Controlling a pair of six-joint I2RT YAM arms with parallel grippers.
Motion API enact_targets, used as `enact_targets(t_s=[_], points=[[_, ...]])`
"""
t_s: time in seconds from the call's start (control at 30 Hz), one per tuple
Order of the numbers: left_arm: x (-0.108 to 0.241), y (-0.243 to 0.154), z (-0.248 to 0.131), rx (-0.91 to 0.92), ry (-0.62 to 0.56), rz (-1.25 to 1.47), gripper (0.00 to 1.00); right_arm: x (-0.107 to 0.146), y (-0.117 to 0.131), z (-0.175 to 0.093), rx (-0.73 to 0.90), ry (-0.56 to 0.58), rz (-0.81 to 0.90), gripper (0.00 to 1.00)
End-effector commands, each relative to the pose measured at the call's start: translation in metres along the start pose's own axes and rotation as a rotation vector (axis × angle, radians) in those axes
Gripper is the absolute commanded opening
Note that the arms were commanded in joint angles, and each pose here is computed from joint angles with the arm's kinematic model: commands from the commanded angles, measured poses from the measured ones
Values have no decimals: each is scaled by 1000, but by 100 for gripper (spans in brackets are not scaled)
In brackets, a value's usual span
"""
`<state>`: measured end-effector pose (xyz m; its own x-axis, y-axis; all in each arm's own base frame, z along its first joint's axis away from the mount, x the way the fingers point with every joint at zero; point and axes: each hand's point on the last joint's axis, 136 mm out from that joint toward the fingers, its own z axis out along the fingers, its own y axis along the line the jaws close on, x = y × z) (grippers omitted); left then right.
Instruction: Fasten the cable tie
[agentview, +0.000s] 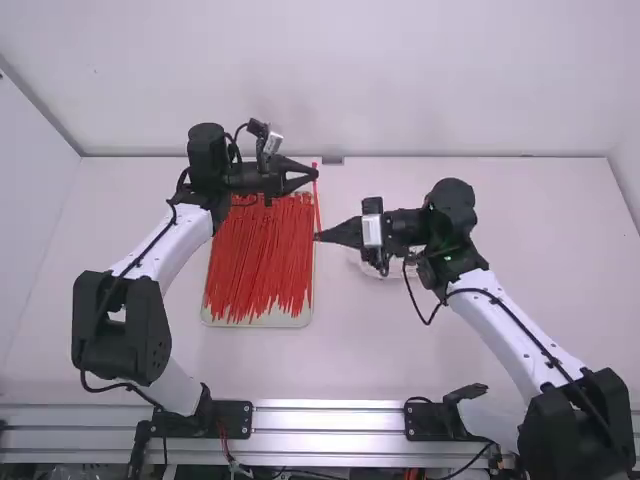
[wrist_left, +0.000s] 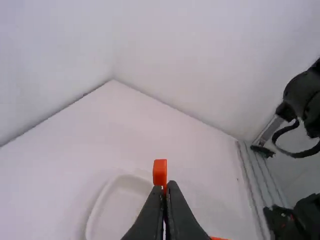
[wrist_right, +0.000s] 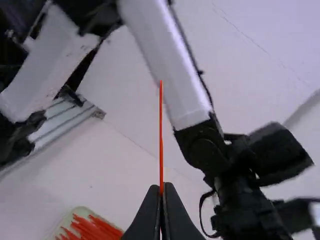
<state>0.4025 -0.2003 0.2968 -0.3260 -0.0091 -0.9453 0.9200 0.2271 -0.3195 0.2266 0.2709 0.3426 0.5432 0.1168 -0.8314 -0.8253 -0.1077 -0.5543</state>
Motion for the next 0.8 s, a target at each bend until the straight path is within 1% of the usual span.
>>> enact_targets(t_s=[0.0,0.07,0.13,0.27,0.33,0.4,0.43,0.5,0.57,0.67,0.77], points=[[-13,5,-2,-43,-13,212,2,-15,-29,3,116,-2,255,0],[-11,6,-2,-45,-3,290,2,-13,-46,0,207,-12,388,0],[-9,6,-3,-46,1,338,2,-10,-54,-1,252,-23,459,0],[-8,6,-2,-44,8,447,2,1,-62,-1,276,-45,590,0],[-8,6,-2,-44,8,483,2,9,-62,1,272,-49,661,0],[-8,6,-3,-45,9,520,2,26,-64,0,276,-51,776,0],[-8,6,-3,-45,9,520,2,26,-64,0,276,-51,776,0],[-9,9,-6,-53,7,536,2,43,-65,-3,277,-47,902,0],[-12,5,-9,-29,-6,558,2,51,-62,-4,260,-44,957,0],[-19,-4,-15,20,-33,618,2,63,-52,-1,198,-36,1049,0],[-20,-7,-19,43,-42,697,2,69,-46,4,168,-28,1101,0]])
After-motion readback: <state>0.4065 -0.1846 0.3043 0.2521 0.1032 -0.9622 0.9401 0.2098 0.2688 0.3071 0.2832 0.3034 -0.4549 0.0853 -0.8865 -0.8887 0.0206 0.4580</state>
